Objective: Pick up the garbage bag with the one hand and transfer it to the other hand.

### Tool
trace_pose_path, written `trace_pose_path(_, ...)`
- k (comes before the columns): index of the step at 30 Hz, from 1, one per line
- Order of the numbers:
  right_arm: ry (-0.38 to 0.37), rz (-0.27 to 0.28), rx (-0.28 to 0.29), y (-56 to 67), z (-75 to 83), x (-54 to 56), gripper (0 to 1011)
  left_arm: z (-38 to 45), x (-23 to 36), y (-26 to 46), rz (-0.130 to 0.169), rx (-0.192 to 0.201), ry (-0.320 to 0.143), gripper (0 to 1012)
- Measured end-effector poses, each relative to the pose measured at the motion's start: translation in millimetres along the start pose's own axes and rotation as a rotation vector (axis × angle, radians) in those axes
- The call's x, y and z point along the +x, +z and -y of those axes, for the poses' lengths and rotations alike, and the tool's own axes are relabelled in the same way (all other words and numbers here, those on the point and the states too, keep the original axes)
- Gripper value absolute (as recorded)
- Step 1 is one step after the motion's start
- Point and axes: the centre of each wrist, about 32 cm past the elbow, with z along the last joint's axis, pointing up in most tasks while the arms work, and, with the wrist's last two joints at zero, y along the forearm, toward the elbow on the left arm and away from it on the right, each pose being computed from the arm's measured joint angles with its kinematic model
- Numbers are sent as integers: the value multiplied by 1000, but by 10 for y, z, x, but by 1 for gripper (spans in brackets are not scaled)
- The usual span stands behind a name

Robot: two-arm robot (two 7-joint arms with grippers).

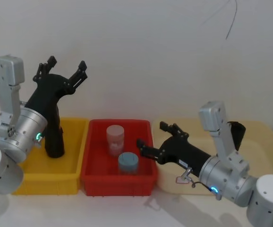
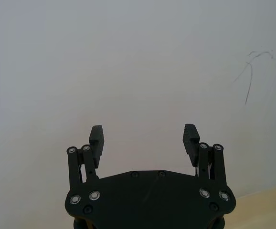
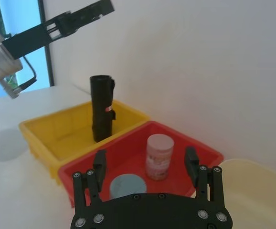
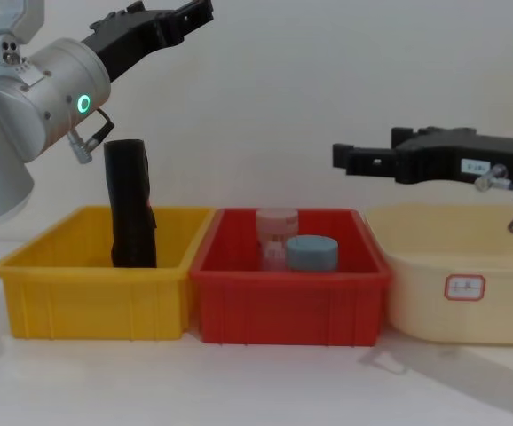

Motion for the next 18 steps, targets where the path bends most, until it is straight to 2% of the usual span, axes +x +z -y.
trace_pose_path(8, 36, -2, -35, -12, -81, -34, 1000, -11, 21, 7, 9, -1, 9, 1002)
trace_pose_path(18, 64, -3, -78, -27, -207, 5, 1000, -17, 32, 11, 14, -1, 15, 1002)
